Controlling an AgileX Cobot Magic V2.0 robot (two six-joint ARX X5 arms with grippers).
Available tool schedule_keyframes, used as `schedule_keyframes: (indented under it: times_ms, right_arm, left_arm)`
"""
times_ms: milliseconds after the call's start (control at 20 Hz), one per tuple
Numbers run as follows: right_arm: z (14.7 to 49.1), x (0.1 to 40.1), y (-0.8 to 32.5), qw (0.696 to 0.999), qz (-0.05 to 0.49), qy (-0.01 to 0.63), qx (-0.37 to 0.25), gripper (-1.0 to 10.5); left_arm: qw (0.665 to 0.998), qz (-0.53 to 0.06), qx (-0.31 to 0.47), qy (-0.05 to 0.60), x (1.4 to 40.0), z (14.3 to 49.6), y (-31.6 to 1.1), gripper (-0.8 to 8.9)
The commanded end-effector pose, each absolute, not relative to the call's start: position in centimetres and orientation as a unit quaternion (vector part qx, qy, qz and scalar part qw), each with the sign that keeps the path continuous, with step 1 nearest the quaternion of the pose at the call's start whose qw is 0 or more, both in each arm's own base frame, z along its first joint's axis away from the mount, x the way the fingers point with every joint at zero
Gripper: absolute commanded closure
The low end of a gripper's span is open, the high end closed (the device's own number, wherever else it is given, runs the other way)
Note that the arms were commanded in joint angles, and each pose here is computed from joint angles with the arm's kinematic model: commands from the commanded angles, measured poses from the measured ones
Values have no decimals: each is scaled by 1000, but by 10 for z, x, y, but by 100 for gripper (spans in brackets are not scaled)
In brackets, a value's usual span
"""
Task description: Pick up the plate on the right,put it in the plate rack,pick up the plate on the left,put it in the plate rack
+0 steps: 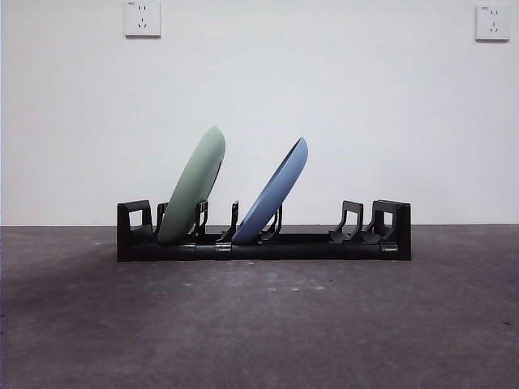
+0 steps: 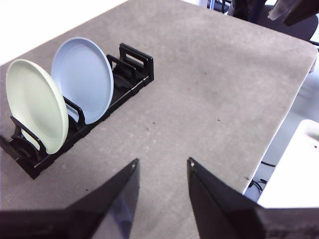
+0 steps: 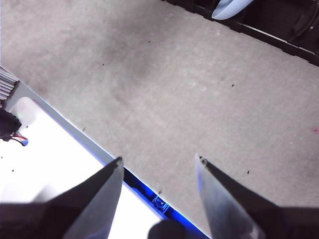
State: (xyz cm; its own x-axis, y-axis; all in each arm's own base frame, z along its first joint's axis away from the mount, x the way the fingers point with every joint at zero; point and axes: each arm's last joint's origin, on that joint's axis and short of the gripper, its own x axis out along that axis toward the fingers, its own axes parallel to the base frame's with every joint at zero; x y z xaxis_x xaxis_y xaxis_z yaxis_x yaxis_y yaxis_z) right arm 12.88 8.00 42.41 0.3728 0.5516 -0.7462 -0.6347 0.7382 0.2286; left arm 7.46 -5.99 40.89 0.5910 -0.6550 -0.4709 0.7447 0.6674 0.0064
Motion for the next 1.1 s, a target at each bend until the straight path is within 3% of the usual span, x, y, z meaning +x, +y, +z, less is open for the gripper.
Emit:
schedule_keyframes:
  times_ms: [50,150,200,650,1100]
  right_arm:
    - [421,127,79,821,361,440,-54,797]
    - [421,127,79,819,367,437,-59,901]
    - [422,126,80,816,375,435,-60,954]
    - [422,126,80,809,393,434,-55,947]
    - [421,130,77,839,314,436,-87,945]
  left_arm:
    - [885,-394,100,225,76,408,-61,661]
    - [885,-394,101,228,78,407,-63,696]
    - [884,-394,101,228,79,407,-63,830]
    - [885,-394,101,228,79,407,-63,818]
    - [881,-393,104,241,85,405,-67,817]
